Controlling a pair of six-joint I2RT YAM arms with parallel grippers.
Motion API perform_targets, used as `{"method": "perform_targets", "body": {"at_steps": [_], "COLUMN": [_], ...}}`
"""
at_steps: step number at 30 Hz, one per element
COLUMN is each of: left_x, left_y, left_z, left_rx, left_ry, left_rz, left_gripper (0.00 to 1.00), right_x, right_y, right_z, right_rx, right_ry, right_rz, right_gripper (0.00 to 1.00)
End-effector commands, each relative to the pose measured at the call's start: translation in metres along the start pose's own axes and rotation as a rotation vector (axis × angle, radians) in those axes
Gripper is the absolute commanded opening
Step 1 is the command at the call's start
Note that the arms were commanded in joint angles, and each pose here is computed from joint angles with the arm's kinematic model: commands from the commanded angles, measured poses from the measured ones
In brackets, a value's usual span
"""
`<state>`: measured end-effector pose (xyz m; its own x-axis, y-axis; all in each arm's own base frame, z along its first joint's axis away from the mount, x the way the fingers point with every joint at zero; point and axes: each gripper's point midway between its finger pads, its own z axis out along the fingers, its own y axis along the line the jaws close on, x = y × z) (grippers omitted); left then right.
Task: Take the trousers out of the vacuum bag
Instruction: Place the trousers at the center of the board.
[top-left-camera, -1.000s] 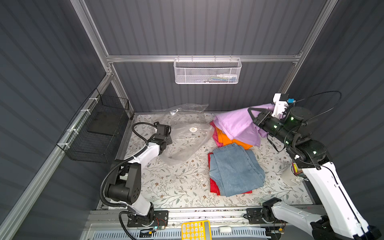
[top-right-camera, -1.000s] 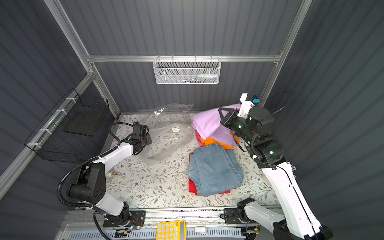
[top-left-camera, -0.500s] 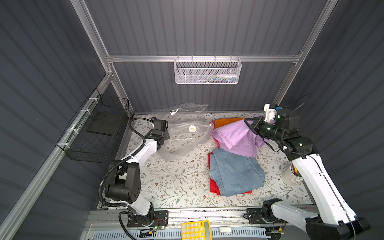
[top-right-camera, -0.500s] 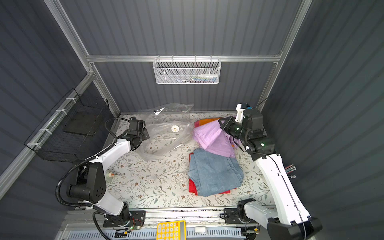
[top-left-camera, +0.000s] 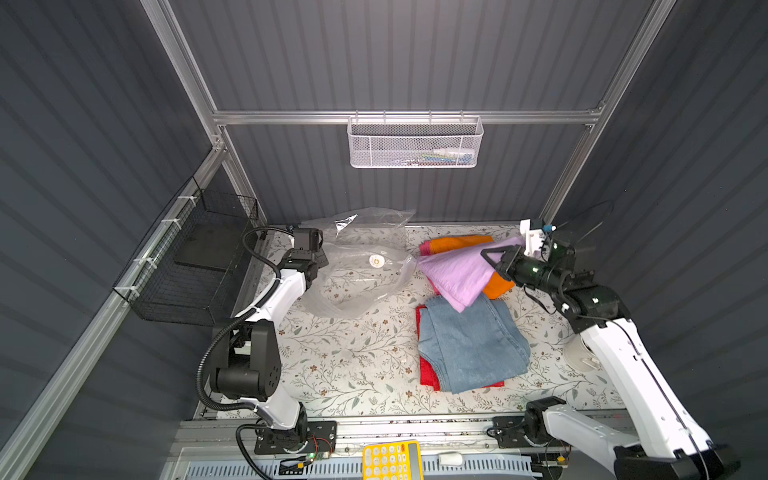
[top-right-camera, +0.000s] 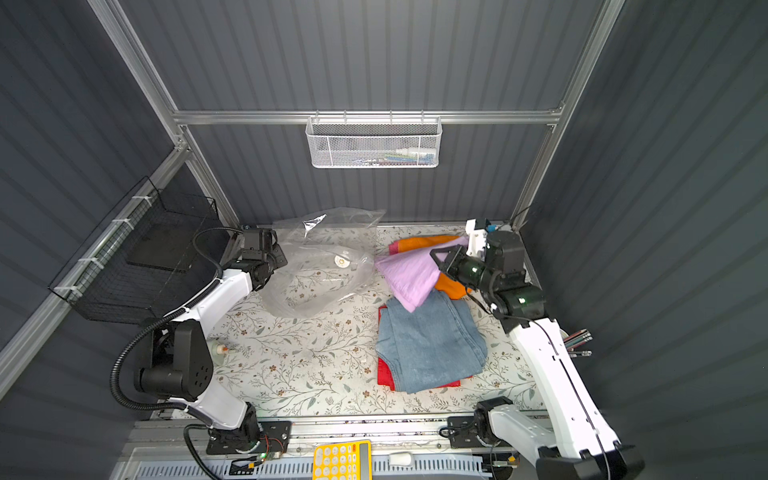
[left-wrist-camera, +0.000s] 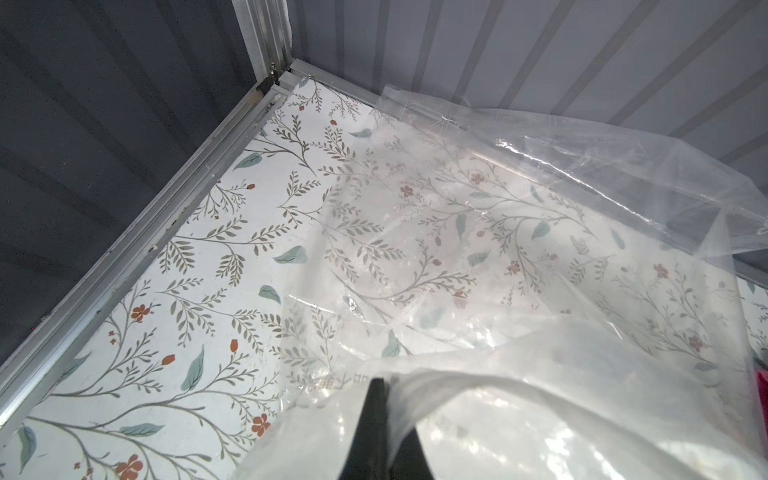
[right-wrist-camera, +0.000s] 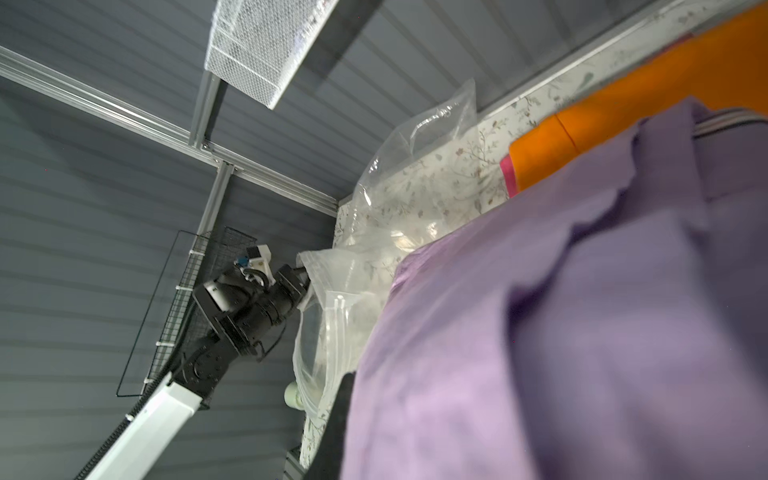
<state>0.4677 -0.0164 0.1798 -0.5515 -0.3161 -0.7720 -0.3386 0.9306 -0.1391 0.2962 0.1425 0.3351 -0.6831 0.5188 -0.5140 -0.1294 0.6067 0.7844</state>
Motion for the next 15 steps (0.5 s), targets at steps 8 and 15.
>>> {"method": "perform_targets", "body": {"at_steps": [8,15], "left_x": [-0.004,-0.012], "left_y": [0.0,-0.001], "left_z": [0.005,0.002], "left_rx": [0.0,0.0], "left_ry": [0.0,-0.014], "left_rz": [0.003,0.008], "left_gripper": [0.0,0.0], "right_x": [0.106,0.172], "right_y": [-0.075,-0.135], "right_z": [-0.005,0.002], "right_rx": [0.076,0.259], "right_ry": [0.127,0.224], "right_rz": [0.184,0.287], "right_gripper": [0.0,0.09]}}
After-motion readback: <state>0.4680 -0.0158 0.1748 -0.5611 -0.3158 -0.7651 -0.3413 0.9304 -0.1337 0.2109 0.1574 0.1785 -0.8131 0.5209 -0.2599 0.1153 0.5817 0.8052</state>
